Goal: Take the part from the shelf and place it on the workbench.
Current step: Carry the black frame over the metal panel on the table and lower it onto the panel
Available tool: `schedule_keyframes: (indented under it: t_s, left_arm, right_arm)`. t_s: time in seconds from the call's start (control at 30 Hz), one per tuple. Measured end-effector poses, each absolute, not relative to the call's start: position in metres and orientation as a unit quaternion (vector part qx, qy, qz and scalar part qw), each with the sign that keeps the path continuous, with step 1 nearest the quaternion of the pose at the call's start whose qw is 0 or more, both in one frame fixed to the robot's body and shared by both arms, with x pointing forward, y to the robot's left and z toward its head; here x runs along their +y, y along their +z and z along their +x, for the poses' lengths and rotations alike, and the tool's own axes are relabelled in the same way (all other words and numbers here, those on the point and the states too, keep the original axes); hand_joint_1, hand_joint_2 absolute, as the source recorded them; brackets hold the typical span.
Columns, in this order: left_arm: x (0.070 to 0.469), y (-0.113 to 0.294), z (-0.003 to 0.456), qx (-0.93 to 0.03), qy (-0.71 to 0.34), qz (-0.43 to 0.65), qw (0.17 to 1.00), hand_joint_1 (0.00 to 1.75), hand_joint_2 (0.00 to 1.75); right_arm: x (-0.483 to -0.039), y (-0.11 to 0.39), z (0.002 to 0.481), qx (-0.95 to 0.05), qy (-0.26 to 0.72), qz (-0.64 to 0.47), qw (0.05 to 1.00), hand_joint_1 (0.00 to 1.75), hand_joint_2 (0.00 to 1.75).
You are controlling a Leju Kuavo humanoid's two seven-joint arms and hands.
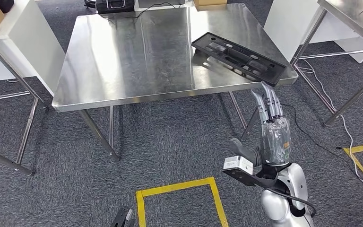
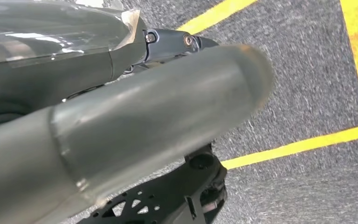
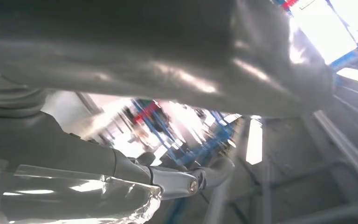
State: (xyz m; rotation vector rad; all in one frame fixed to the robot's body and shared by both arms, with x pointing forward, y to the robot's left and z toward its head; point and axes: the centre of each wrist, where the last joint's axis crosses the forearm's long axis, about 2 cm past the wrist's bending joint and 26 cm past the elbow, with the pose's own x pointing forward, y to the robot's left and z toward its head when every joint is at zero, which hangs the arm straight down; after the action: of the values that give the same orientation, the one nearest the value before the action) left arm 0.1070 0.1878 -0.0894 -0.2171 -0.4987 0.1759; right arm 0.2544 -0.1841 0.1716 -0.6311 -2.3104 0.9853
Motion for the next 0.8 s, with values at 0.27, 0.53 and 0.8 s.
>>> schedule_keyframes:
  t_s: [0.27, 0.53, 0.8]
  left_arm:
    - [0.189, -0.09, 0.105, -0.244, 0.093, -0.107, 0.959, 0.0, 0.0]
    - [0.187, -0.092, 0.095, -0.23, 0.103, -0.099, 0.963, 0.0, 0.0]
    - [0.197, -0.095, 0.093, -0.221, 0.105, -0.095, 0.965, 0.0, 0.0]
  right_arm:
    - [-0.214, 0.116, 0.242, -0.816, 0.342, -0.241, 0.399, 0.0, 0.0]
    - [-0.285, 0.002, 0.224, -0.707, 0.224, -0.327, 0.585, 0.0, 0.0]
    - [-0.311, -0.084, 0.132, -0.41, 0.172, -0.317, 0.838, 0.0, 0.0]
